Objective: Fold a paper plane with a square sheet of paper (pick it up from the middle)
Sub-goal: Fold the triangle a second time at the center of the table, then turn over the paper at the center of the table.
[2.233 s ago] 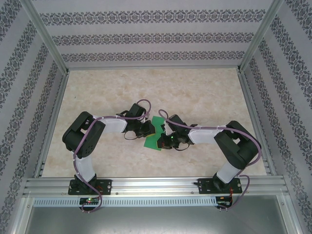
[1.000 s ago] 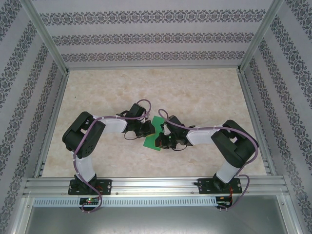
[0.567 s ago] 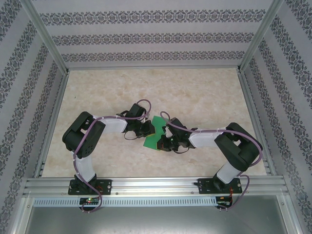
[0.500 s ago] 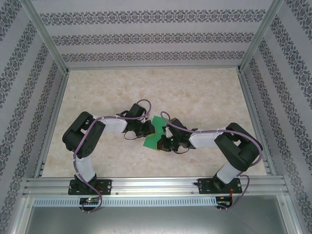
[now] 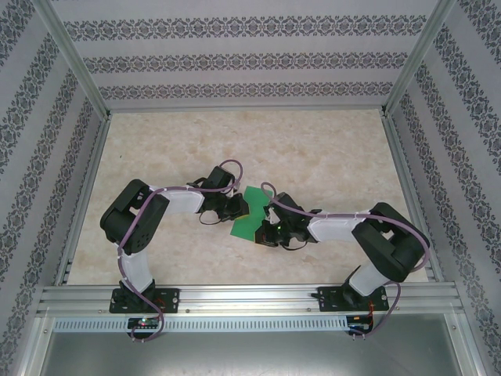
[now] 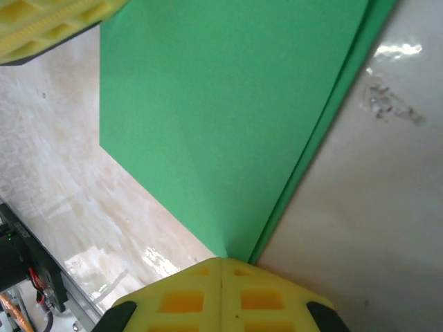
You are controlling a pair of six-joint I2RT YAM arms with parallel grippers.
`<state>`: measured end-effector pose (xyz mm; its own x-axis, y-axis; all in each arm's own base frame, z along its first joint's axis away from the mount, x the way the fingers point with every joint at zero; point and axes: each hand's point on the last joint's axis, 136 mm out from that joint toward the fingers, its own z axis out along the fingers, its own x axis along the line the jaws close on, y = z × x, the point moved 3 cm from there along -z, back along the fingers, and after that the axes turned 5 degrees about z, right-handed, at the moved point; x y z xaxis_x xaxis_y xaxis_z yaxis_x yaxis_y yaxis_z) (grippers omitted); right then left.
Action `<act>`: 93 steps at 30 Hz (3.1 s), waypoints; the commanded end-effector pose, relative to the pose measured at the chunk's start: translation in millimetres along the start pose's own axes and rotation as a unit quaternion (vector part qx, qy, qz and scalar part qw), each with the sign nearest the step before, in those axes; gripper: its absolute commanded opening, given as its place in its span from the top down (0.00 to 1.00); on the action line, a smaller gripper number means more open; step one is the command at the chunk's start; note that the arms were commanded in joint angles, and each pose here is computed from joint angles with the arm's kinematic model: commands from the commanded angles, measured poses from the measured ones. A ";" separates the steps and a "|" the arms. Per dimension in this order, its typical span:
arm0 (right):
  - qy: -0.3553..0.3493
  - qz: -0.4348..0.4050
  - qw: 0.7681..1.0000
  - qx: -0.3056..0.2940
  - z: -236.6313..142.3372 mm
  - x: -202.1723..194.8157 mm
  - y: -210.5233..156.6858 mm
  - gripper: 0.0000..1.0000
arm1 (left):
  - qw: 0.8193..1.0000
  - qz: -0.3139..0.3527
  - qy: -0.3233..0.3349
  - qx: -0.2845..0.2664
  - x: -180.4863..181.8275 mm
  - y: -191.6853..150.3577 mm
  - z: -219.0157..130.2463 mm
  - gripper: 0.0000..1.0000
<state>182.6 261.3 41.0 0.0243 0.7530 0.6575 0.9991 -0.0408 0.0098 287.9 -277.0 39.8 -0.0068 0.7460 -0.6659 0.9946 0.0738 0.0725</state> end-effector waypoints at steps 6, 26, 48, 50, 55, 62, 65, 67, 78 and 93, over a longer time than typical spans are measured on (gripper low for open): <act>0.015 -0.017 0.998 -0.063 1.8 44.6 48.0 0.97 | 0.999 -0.014 0.047 -0.004 18.5 -3.3 2.4 0.87; -0.008 0.067 0.993 -0.096 32.9 11.2 61.3 0.99 | 0.999 -0.023 0.038 -0.004 16.5 -4.1 2.1 0.87; 0.005 0.064 0.997 -0.038 -2.7 -16.4 -11.5 0.94 | 0.998 -0.029 0.047 -0.008 21.1 -6.5 0.1 0.87; 0.014 0.059 0.997 -0.056 -11.9 -12.1 -5.0 0.93 | 0.999 -0.030 0.043 -0.007 20.0 -7.1 0.2 0.87; 0.013 0.057 0.988 -0.142 -41.5 -4.0 24.7 0.80 | 0.999 -0.036 0.029 -0.010 16.3 -8.8 -2.4 0.87; 0.004 0.054 0.984 -0.170 -46.1 5.7 52.3 0.64 | 0.999 -0.025 0.005 -0.031 -4.3 -5.2 -21.3 0.83; 0.020 0.051 0.986 -0.156 -36.2 16.6 60.4 0.63 | 0.999 -0.014 0.007 -0.039 -11.6 -1.9 -29.2 0.81; 0.018 0.052 0.987 -0.149 -30.0 17.9 63.8 0.62 | 0.999 -0.009 0.014 -0.042 -12.4 -0.5 -32.4 0.81; -0.007 0.065 0.989 -0.134 -11.1 2.6 64.8 0.58 | 0.999 -0.006 0.032 -0.032 -2.1 0.5 -22.9 0.81; 0.022 0.071 0.989 -0.131 -1.7 11.3 70.9 0.61 | 0.998 -0.006 0.057 -0.016 13.4 -3.6 -11.8 0.82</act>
<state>241.0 249.7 44.6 0.1939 0.7439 0.6395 0.9450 -0.3167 0.0818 283.9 -261.7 44.4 -0.0443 0.7943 -0.6059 0.9889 0.1209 0.0862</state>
